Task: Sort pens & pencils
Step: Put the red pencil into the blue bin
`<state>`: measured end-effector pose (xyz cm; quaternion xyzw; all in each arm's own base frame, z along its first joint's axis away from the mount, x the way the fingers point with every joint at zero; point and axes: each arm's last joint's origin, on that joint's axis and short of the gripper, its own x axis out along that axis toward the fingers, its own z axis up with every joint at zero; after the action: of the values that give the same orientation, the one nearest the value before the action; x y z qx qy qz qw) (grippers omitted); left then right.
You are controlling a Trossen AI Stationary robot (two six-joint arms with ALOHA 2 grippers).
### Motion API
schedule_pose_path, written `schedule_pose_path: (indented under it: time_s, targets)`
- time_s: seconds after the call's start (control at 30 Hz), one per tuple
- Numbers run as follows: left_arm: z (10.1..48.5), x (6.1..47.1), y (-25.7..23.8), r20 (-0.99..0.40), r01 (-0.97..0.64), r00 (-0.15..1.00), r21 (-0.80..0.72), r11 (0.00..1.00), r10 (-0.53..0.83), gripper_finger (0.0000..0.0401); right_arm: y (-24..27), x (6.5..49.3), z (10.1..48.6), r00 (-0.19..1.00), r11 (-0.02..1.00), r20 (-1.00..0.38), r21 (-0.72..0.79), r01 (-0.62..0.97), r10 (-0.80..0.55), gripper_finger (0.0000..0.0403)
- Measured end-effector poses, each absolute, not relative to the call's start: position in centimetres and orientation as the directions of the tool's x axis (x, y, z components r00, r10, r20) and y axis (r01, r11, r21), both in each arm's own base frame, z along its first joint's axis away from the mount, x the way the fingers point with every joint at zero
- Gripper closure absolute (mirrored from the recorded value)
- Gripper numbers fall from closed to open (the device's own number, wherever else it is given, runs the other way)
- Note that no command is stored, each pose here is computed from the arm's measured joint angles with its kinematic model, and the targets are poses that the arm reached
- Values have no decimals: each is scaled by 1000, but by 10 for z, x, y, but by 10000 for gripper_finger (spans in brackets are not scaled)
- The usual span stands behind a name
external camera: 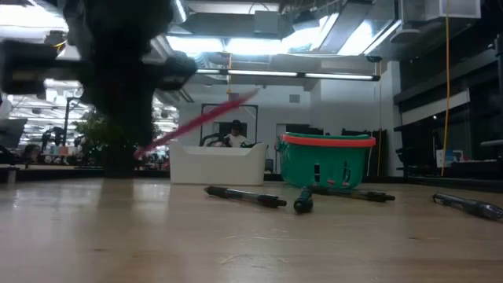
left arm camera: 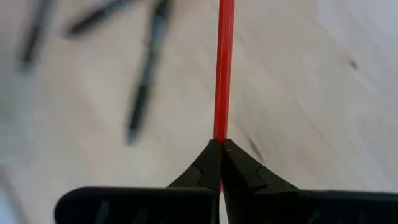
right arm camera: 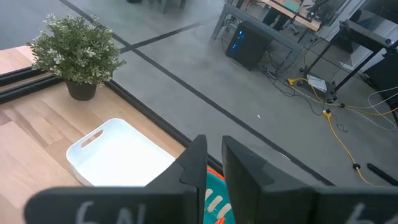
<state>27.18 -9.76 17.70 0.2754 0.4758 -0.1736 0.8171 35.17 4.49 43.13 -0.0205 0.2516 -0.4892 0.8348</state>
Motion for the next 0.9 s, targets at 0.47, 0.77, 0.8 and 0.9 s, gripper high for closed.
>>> schedule_pose_path:
  time_s: [0.47,0.77,0.8,0.9]
  targets:
    - [197,284,-63,-789,398,609,393,829,81,400,45,351,430,396,530,-417,-279,801,-818,350]
    - [198,285,-65,-781,409,622,386,827,57,401,44,344,427,360,507,-446,-271,818,-820,350]
    - [197,285,-67,-776,420,629,391,819,49,401,45,345,427,363,510,-448,-268,818,-817,350]
    - [193,283,-69,-774,449,632,414,792,46,398,45,345,427,366,517,-457,-264,815,-811,350]
